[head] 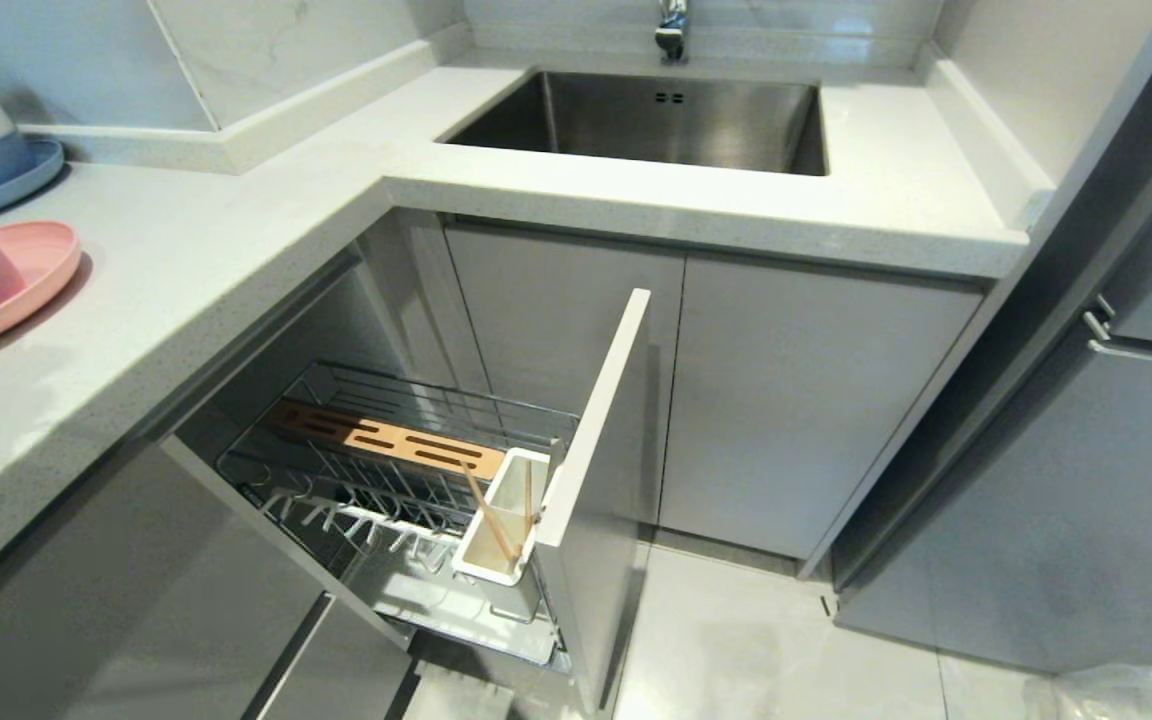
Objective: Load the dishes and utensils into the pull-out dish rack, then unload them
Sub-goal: Close the cupboard
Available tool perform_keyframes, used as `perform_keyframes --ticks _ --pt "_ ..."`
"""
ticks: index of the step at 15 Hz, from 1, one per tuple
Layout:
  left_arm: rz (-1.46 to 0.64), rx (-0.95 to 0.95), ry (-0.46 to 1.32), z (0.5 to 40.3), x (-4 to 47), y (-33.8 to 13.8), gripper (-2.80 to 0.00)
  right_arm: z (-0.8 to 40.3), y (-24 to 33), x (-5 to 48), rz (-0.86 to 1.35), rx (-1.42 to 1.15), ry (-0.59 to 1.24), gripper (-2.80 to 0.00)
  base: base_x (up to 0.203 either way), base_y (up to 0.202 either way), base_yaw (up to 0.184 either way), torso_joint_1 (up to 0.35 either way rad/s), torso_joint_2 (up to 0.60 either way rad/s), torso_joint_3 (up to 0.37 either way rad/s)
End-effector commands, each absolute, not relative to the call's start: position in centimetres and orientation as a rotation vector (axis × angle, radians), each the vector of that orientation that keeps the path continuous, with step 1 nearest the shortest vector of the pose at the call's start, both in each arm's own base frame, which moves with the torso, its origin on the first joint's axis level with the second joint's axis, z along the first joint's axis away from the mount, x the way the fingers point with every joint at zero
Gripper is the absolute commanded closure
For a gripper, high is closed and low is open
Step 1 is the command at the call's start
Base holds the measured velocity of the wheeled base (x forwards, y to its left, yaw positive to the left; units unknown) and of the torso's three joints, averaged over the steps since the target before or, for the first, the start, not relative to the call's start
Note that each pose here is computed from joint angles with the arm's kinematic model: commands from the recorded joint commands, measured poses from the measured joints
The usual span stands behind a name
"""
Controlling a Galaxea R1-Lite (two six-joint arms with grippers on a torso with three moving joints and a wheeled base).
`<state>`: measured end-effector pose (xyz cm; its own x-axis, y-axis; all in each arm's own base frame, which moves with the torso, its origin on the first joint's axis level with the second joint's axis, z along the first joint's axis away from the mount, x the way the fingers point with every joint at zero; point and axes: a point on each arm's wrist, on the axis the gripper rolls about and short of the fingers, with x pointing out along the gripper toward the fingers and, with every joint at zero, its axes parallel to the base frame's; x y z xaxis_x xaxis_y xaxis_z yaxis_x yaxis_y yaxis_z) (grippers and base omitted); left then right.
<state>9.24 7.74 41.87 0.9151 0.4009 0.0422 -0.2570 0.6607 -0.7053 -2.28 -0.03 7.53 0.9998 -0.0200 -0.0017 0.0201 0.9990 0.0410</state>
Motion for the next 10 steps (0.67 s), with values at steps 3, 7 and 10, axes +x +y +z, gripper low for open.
perform_keyframes --ticks 3,7,10 --pt "0.188 -0.688 -0.202 42.7 7.6 3.3 0.0 7.5 0.0 -2.3 -0.02 0.041 0.003 0.0 0.0 0.0 0.0 0.0 0.0 0.0" --pt "-0.1 -0.664 -0.092 42.6 7.2 0.1 0.0 7.5 0.0 -2.3 -0.02 0.041 0.003 0.0 0.0 0.0 0.0 0.0 0.0 0.0" --pt "-0.324 -0.635 0.059 41.9 8.4 -2.2 0.0 7.5 0.0 -2.3 -0.02 0.041 0.003 0.0 0.0 0.0 0.0 0.0 0.0 0.0"
